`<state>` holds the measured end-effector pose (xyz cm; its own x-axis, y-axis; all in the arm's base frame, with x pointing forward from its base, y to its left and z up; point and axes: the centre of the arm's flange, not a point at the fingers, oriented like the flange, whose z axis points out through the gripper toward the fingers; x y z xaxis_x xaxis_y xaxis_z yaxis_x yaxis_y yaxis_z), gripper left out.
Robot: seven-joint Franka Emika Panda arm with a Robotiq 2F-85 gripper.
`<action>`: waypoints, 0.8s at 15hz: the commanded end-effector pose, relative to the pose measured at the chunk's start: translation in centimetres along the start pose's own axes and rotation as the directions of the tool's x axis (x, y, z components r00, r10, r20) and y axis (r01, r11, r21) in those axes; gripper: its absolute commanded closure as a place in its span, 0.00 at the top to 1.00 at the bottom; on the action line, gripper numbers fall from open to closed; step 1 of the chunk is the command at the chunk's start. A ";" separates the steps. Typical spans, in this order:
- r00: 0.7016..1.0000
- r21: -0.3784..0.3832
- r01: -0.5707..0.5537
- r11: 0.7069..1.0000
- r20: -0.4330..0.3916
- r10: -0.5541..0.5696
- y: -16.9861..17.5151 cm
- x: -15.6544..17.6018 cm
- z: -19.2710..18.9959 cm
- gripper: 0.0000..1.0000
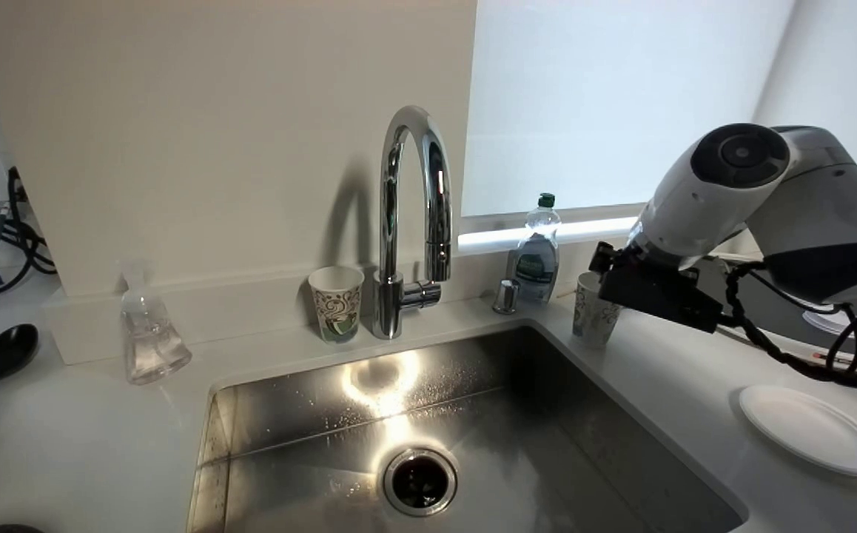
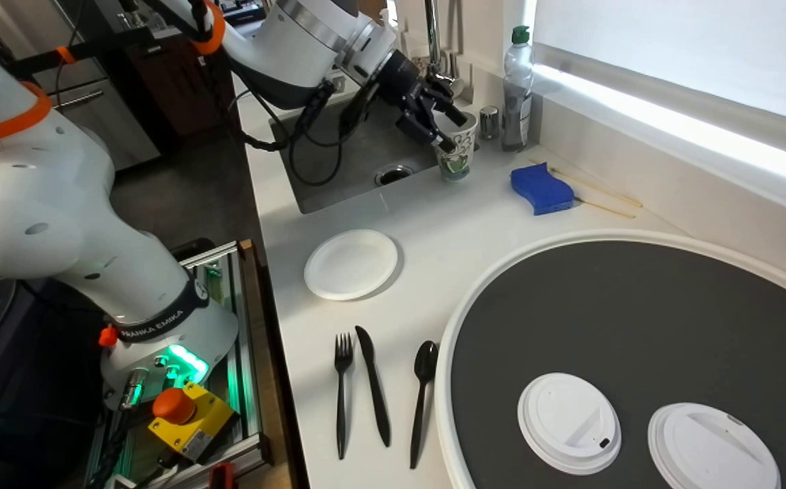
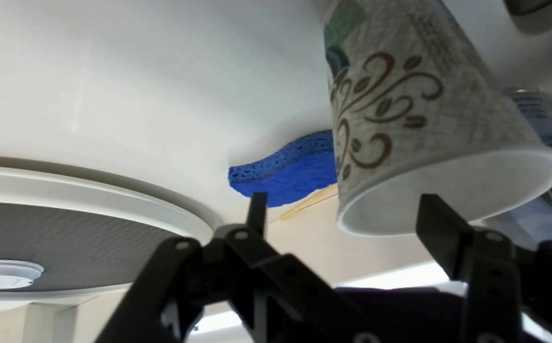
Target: Make the stand up straight, and then put the blue object in the cup
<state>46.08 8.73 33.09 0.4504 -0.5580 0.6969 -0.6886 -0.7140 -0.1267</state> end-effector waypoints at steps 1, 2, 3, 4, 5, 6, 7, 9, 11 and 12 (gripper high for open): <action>0.995 -0.017 -0.082 0.996 0.049 0.083 0.6 2.5 -0.4 1.00; 0.993 -0.023 -0.101 0.995 0.059 0.102 0.7 3.1 -0.4 1.00; 0.990 -0.034 -0.120 0.992 0.069 0.122 0.9 3.8 -0.3 1.00; 0.986 -0.039 -0.140 0.989 0.087 0.143 1.1 4.5 -0.2 1.00; 0.980 -0.046 -0.169 0.984 0.098 0.173 1.2 5.4 -0.2 1.00; 0.974 -0.068 -0.191 0.979 0.113 0.198 1.3 6.2 0.0 1.00; 0.967 -0.087 -0.216 0.973 0.117 0.225 1.5 7.0 0.3 1.00; 0.946 -0.150 -0.260 0.954 0.158 0.282 1.6 8.3 1.5 1.00; 0.925 -0.177 -0.300 0.937 0.186 0.331 1.6 9.4 2.3 1.00; 0.914 -0.189 -0.318 0.929 0.200 0.353 1.6 9.9 2.8 1.00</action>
<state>49.32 1.98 37.27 0.3109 -0.8049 0.5054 -0.8562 -0.4681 -0.2187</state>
